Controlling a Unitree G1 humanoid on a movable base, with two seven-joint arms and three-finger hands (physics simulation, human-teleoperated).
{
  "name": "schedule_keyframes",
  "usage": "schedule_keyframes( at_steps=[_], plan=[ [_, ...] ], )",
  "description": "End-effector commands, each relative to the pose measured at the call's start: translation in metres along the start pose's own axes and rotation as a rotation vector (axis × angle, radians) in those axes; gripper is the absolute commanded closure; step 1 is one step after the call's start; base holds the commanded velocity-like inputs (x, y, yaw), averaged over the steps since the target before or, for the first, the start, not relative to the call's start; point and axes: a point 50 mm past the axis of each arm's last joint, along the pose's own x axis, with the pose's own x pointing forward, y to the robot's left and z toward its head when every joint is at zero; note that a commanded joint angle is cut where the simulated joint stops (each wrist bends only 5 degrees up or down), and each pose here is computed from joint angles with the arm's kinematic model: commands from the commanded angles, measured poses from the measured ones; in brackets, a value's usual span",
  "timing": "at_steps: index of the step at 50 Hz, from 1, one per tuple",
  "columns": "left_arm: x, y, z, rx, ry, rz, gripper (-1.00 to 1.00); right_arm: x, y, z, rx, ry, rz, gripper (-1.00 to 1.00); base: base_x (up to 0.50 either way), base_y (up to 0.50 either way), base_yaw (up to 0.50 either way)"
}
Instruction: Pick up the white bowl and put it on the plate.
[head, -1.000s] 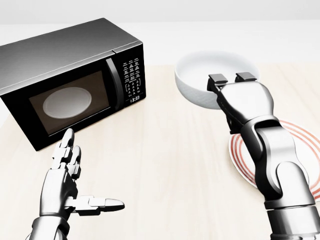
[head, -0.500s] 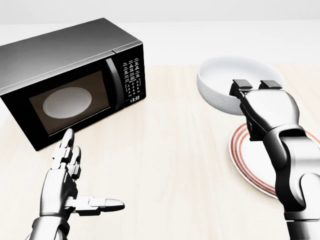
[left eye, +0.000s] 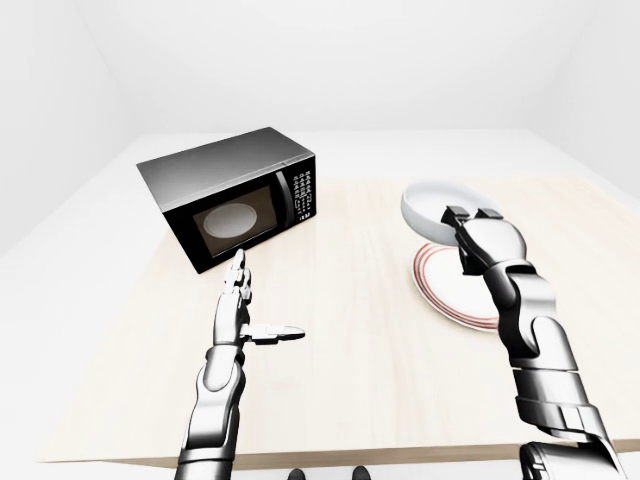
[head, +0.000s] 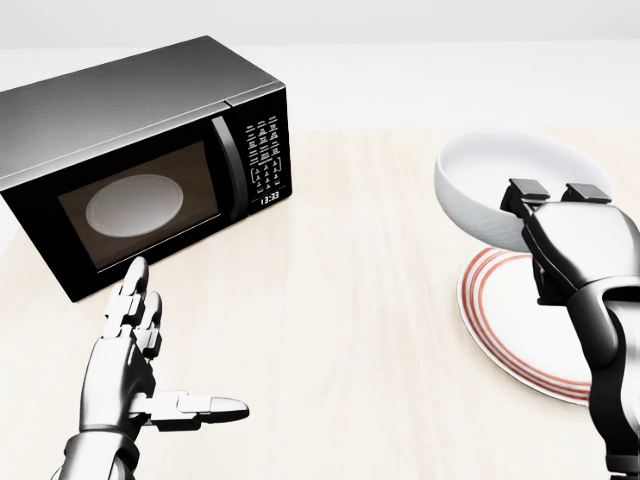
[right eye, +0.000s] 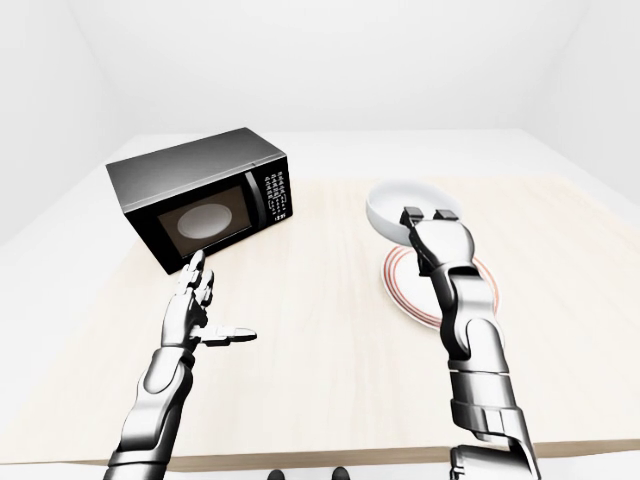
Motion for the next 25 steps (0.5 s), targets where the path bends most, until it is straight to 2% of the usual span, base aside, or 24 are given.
schedule_keyframes(
  at_steps=[1,25],
  plan=[
    [0.0,0.0,-0.001,0.0,0.0,0.0,-1.0,-0.008,-0.002,-0.013,0.017,0.03,-0.029,1.0,0.0,0.0,0.0],
    [-0.001,-0.001,0.002,0.003,0.002,0.0,-1.0,-0.018,0.018,-0.034,0.022,0.094,0.005,1.0,0.0,0.0,0.0]
  ],
)
